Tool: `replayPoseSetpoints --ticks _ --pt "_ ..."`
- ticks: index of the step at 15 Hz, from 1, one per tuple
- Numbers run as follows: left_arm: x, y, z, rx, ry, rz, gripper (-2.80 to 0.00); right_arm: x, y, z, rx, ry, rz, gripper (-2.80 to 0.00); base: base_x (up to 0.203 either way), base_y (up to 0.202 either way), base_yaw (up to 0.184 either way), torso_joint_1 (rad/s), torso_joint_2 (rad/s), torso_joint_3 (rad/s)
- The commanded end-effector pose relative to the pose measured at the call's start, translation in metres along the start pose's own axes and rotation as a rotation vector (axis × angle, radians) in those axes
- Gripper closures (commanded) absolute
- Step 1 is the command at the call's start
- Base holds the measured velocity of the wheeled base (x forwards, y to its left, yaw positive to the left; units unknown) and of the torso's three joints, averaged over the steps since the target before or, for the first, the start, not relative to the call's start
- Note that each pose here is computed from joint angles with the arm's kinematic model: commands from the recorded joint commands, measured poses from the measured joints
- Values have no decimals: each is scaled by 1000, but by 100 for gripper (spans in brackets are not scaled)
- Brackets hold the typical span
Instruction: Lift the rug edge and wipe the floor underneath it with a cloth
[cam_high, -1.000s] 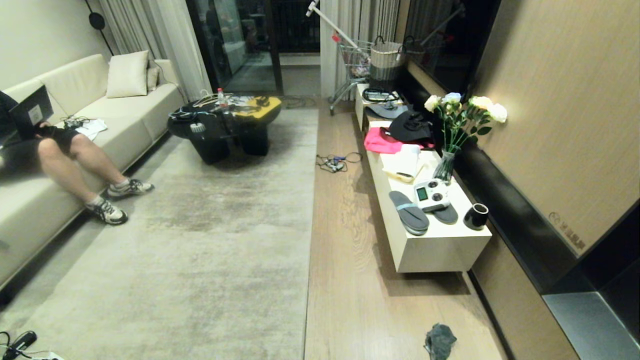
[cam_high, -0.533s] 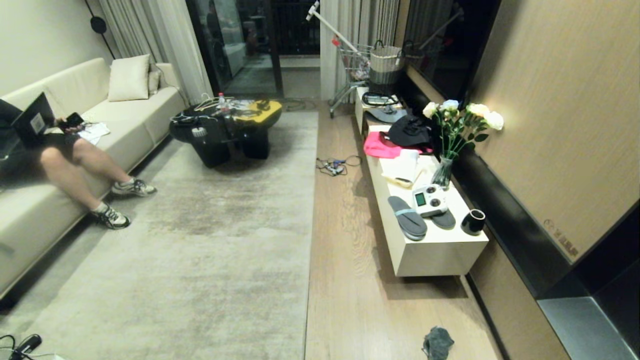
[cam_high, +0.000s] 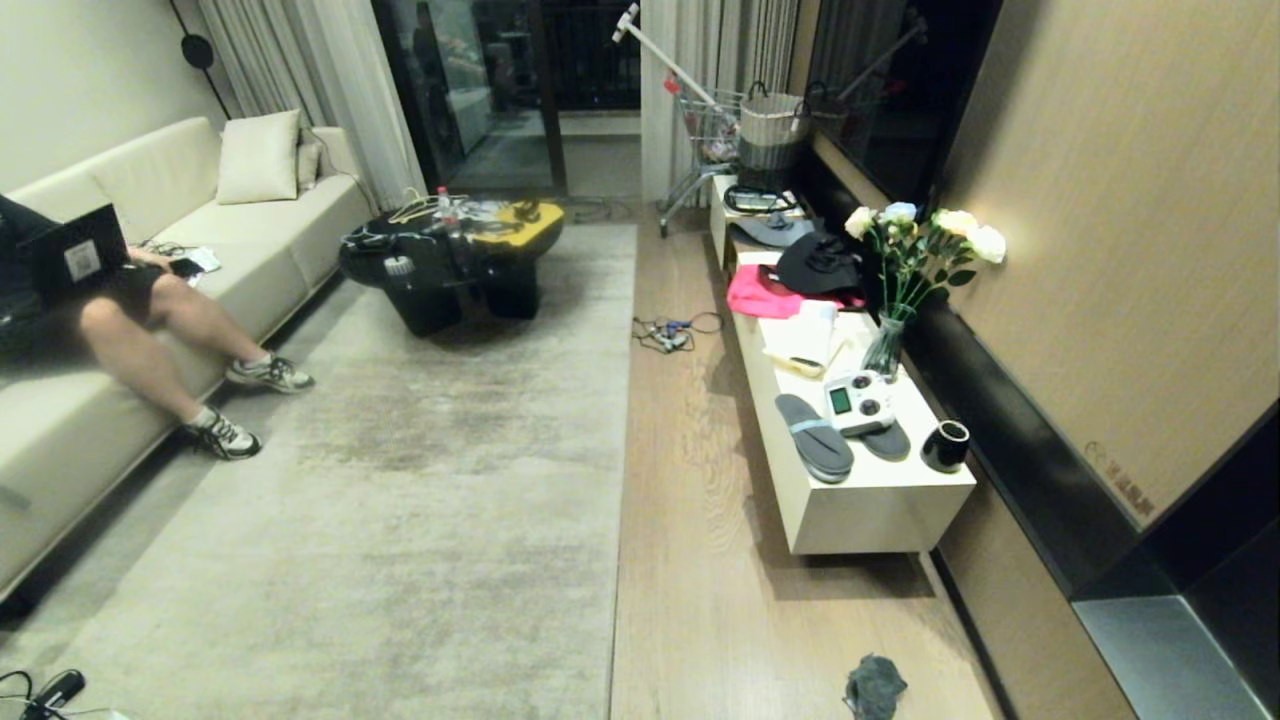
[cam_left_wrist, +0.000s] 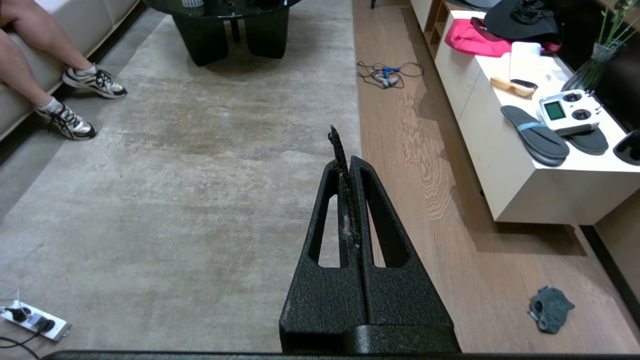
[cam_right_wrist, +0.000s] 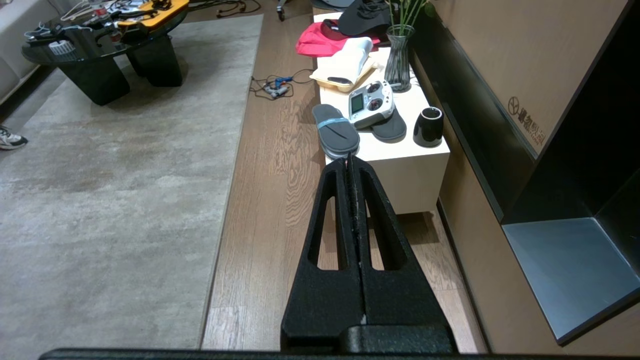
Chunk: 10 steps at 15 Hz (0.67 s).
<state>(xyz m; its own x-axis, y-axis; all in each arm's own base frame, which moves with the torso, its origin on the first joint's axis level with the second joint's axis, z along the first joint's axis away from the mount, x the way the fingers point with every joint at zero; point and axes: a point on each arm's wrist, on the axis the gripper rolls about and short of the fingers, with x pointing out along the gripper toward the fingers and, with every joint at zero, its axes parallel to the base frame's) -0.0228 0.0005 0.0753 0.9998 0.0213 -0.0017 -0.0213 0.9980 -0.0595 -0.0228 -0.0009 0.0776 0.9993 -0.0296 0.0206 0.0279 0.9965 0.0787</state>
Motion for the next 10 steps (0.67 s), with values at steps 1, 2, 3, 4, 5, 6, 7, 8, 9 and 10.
replayPoseSetpoints --ticks 1,2,3,4,5,6,7,8,9,10 --pt "0 0 0 0 0 0 0 0 0 0 0 1 0 0 0 0 0 0 0 0" --pt "0 0 0 0 0 0 0 0 0 0 0 1 -1 0 0 0 0 0 0 0" --pt "0 0 0 0 0 0 0 0 0 0 0 1 -1 0 0 0 0 0 0 0" --pt "0 0 0 -2 0 0 0 0 0 0 0 1 -1 0 0 0 0 0 0 0" --pt "0 0 0 0 0 0 0 0 0 0 0 1 0 0 0 0 0 0 0 0" --pt "0 0 0 0 0 2 0 0 0 0 0 1 -1 0 0 0 0 0 0 0" --pt "0 0 0 0 1 0 0 0 0 0 0 1 0 0 0 0 0 0 0 0" --pt "0 0 0 0 0 0 0 0 0 0 0 1 0 0 0 0 0 0 0 0" --pt "0 0 0 0 0 0 0 0 0 0 0 1 0 0 0 0 0 0 0 0" --pt "0 0 0 0 0 0 0 0 0 0 1 1 0 0 0 0 0 0 0 0"
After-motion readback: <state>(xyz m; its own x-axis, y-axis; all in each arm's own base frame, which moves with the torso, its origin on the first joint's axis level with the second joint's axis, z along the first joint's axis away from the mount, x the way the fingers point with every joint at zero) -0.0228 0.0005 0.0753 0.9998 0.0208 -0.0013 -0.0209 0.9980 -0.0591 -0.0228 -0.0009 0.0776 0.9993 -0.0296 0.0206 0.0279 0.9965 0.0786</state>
